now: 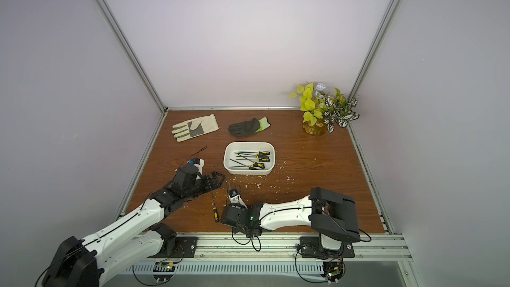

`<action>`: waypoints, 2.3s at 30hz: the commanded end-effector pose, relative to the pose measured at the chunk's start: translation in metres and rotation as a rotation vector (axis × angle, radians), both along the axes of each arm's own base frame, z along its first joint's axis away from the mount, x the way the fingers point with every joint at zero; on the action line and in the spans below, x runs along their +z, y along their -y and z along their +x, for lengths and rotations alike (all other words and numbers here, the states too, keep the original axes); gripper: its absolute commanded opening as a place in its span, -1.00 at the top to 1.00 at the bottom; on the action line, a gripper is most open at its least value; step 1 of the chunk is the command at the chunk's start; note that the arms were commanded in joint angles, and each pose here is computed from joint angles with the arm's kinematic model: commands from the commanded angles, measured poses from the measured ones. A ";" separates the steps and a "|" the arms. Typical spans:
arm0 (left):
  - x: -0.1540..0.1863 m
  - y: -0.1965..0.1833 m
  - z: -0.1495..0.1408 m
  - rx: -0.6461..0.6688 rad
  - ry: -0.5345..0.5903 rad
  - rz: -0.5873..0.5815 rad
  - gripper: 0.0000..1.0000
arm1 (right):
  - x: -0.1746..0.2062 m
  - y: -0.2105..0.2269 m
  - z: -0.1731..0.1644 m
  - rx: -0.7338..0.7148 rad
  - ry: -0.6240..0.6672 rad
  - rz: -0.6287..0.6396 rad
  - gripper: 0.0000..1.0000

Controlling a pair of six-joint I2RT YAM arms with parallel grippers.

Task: Put the file tool into the storage box
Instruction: Pick up the file tool from the center of the board.

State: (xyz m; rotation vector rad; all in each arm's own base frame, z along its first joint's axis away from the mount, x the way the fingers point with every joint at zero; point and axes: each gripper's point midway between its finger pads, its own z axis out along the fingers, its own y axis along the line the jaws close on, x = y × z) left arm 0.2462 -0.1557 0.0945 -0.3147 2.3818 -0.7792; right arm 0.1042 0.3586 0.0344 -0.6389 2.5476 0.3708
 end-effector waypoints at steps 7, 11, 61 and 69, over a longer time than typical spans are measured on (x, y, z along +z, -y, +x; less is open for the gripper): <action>0.015 0.000 0.006 0.000 0.027 0.014 -0.99 | 0.000 0.026 0.011 -0.062 0.070 -0.118 0.07; 0.015 0.002 0.008 -0.007 0.024 0.016 -0.99 | 0.003 0.030 0.011 -0.048 0.080 -0.115 0.08; 0.135 0.018 0.030 -0.031 0.275 -0.057 -0.99 | 0.133 0.054 0.086 0.416 0.468 0.078 0.94; 0.132 0.017 0.037 -0.040 0.266 -0.057 -0.99 | 0.150 0.059 0.165 0.511 0.589 -0.013 1.00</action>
